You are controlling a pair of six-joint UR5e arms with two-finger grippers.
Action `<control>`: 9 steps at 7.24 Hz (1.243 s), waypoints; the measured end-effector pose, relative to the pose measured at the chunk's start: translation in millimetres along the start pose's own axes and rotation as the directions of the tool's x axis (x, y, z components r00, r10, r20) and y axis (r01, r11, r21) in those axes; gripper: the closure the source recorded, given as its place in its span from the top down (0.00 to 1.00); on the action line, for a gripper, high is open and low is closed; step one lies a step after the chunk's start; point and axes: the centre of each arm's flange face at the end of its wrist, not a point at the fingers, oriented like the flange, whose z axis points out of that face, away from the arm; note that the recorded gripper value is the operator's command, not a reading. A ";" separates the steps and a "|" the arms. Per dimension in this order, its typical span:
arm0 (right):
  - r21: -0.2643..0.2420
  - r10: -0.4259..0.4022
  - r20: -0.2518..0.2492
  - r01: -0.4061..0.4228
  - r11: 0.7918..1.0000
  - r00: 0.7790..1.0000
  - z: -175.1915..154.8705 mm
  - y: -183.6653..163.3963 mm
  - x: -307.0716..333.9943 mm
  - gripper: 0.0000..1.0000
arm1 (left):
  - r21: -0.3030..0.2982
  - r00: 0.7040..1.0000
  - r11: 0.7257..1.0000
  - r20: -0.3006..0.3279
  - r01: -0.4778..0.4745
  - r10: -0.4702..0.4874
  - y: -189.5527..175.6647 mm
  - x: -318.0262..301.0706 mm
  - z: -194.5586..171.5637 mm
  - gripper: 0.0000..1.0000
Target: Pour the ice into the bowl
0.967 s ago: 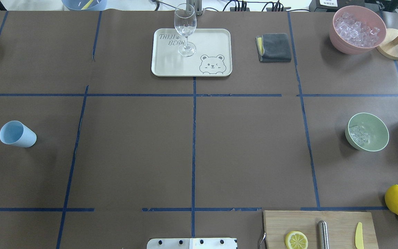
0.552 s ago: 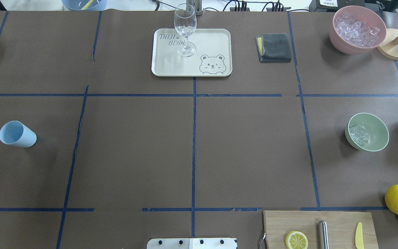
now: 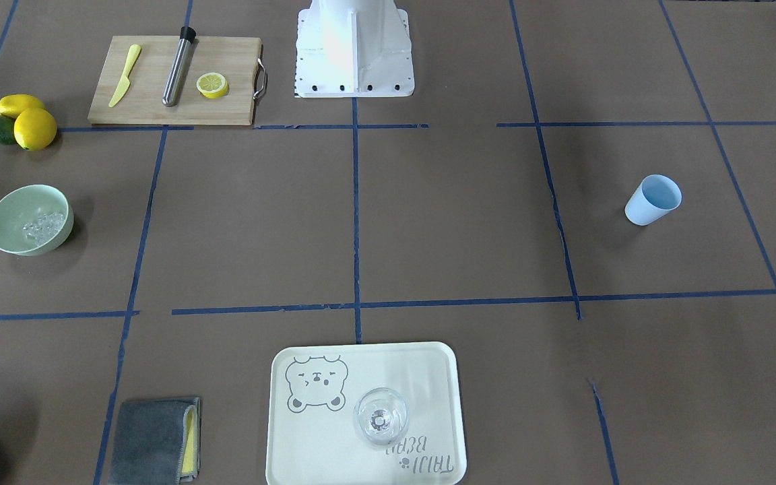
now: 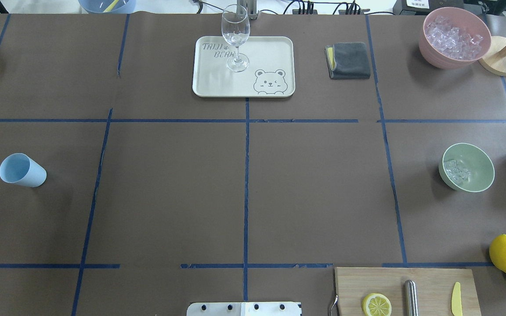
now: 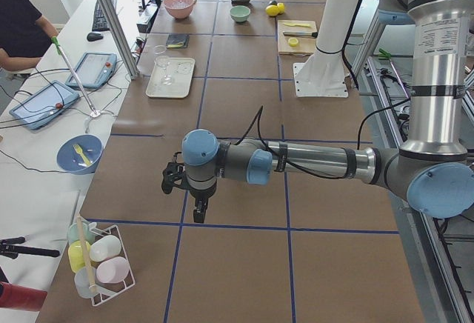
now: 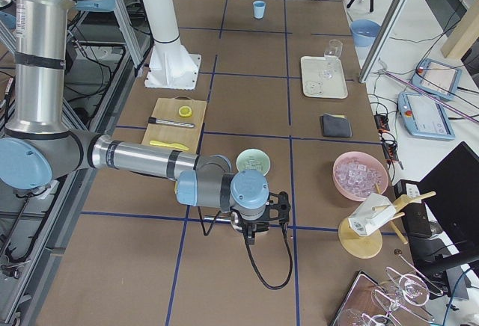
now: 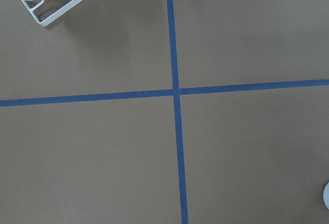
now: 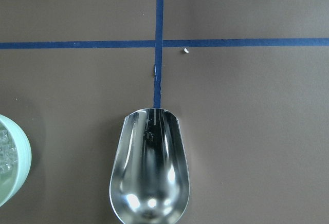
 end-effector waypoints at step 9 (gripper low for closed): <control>0.054 0.106 -0.001 -0.105 0.993 0.994 -25.3 -4.2 -28.9 1.00 | 0.002 1.000 1.000 -0.001 -0.003 0.003 -0.9 1.1 -0.4 1.00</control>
